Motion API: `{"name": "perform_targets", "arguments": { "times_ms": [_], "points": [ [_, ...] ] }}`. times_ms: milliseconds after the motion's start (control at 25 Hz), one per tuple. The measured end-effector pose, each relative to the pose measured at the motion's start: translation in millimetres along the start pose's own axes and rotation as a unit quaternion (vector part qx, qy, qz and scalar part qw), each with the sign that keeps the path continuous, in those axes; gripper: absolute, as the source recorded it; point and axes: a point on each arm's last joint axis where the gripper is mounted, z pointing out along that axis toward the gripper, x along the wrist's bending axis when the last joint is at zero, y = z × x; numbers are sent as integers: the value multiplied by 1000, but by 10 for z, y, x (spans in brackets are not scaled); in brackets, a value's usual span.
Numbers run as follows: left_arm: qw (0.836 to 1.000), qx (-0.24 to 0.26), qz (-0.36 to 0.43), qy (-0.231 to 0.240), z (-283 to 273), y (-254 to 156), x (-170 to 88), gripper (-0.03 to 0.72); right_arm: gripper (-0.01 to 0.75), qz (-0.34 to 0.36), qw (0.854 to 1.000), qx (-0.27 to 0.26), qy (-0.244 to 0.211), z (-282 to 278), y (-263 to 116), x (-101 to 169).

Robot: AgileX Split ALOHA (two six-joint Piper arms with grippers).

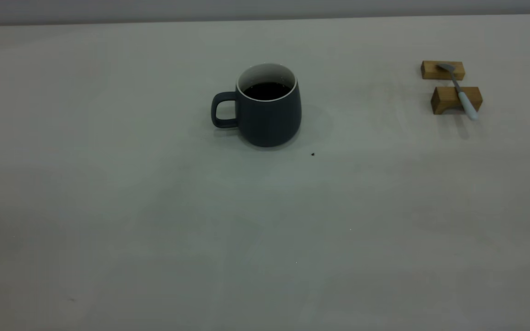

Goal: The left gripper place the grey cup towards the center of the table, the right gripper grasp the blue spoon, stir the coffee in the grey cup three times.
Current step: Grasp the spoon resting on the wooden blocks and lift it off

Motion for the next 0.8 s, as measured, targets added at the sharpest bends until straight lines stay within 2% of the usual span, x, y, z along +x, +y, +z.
{"name": "perform_targets", "arguments": {
  "times_ms": [800],
  "points": [
    [1000,-13,11,-13,-15,-27,6,592,240,0,1000,0,0,0,0,0]
  ]
}}
